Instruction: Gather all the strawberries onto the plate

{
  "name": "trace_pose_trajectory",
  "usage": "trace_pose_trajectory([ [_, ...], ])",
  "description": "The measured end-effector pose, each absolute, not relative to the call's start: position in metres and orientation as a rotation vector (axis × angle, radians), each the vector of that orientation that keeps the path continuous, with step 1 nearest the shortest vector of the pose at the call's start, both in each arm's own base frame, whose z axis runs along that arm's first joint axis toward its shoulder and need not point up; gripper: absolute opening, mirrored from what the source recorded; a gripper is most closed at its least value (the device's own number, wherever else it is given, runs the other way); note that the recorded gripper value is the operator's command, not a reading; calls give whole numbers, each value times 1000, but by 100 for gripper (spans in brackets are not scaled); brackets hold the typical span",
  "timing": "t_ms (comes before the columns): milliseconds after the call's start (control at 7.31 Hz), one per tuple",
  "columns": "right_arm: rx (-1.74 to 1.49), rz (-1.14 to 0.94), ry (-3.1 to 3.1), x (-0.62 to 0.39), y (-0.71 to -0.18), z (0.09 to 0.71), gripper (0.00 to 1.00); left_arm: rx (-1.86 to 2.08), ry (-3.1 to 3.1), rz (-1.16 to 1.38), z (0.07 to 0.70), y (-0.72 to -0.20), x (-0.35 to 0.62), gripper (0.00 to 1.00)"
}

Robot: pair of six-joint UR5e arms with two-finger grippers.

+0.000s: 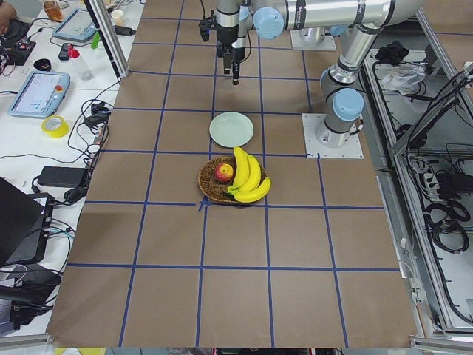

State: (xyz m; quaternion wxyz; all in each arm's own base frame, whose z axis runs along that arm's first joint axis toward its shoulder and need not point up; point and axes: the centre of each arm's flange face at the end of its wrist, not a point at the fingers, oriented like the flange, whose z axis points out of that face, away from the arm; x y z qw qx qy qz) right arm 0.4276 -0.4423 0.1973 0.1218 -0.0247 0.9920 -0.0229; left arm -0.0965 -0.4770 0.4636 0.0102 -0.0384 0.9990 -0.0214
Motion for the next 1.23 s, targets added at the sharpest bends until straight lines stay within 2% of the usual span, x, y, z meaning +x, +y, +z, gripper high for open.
trace_pose_trajectory([
  [137, -115, -77, 2907, 432, -445, 188, 100, -120, 3118, -67, 464, -477, -96, 100],
  [821, -242, -139, 2926, 424, -436, 196, 100, -120, 3119, -69, 464, -477, -97, 100],
  [1232, -192, -278, 2992, 363, -470, 250, 100, -120, 3114, -67, 464, -477, -96, 100],
])
